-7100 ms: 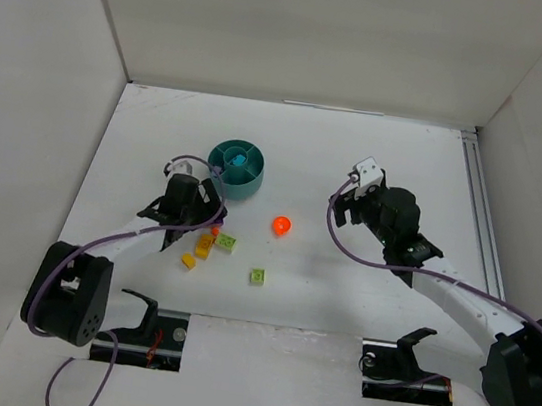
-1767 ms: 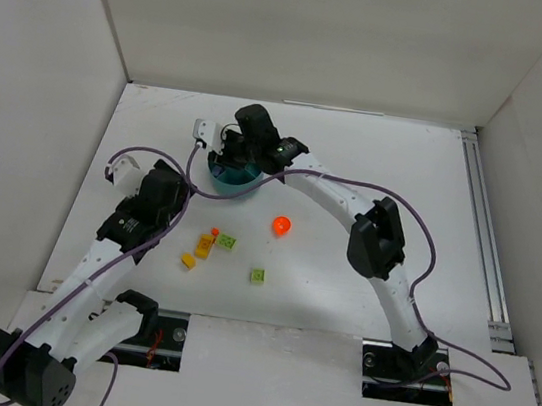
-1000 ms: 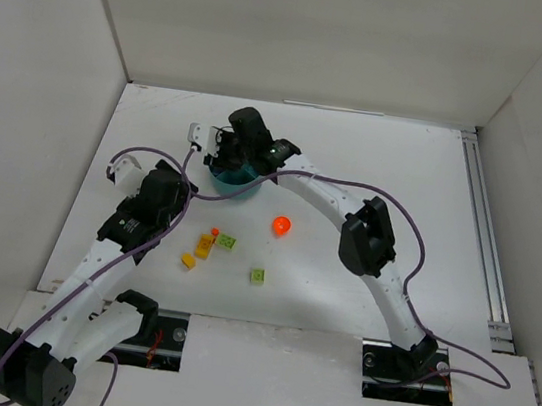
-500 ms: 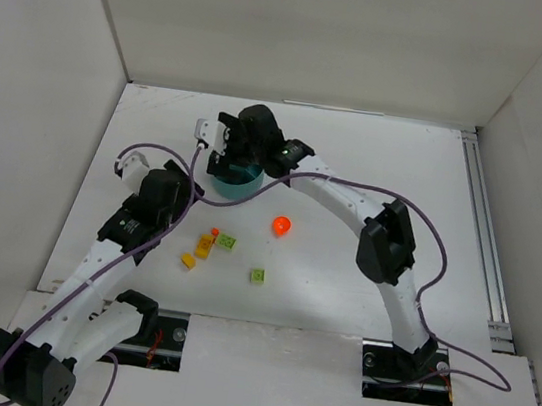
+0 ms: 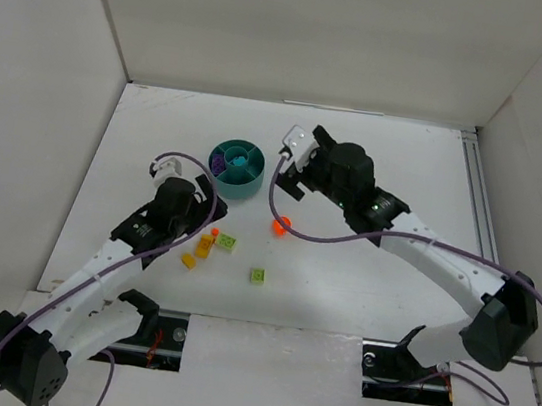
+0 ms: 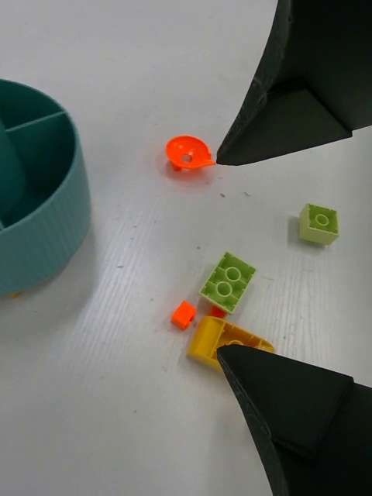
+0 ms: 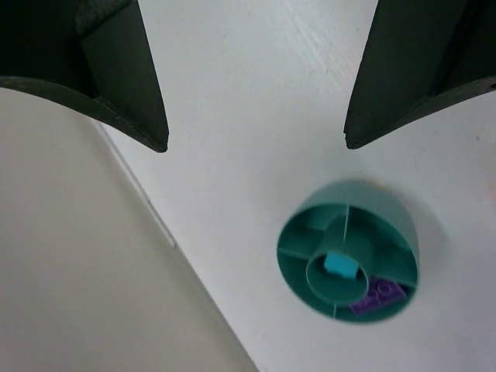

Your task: Sort the legos into containers by color

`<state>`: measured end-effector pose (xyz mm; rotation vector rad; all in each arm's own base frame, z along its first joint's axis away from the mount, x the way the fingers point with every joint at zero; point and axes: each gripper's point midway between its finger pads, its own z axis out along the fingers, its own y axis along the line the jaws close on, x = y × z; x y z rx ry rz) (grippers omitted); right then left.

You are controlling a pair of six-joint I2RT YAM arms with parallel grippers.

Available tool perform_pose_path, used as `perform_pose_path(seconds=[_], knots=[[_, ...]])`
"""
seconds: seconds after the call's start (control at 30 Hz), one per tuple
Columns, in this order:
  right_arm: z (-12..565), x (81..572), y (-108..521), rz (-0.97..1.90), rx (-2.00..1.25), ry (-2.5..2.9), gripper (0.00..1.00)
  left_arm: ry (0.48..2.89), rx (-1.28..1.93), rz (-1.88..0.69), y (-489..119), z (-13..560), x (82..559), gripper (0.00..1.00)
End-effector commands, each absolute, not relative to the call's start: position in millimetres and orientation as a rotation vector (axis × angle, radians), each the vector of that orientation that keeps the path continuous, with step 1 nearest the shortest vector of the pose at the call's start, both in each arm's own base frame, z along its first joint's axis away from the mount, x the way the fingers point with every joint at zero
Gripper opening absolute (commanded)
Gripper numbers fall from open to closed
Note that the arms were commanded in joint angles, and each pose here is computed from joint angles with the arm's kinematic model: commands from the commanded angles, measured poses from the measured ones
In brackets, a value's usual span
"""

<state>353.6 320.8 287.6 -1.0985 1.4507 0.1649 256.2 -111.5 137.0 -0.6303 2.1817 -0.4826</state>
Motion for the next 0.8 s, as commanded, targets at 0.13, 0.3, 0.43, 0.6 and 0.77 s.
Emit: perform_pose_path(seconds=[0.13, 0.3, 0.43, 0.6, 0.77], knots=[[231.3, 329.2, 278.5, 0.159, -1.005, 1.597, 1.0, 2.287, -0.648, -0.315, -107.8, 101.2, 237.9, 1.0], [204.3, 323.0, 268.8, 0.157, -1.026, 1.649, 1.0, 2.314, -0.733, -0.193, -95.0, 85.0, 236.0, 0.95], [203.2, 321.6, 267.9, 0.189, -1.039, 1.644, 0.99, 2.298, -0.679, -0.203, -94.6, 72.7, 237.4, 0.95], [204.8, 319.2, 279.2, 0.244, -1.071, 1.625, 0.99, 2.277, -0.618, -0.3, -105.1, 65.4, 238.6, 0.96], [211.0, 317.5, 285.4, 0.277, -1.08, 1.599, 0.97, 2.308, -0.564, -0.313, -111.5, 51.9, 239.6, 0.96]])
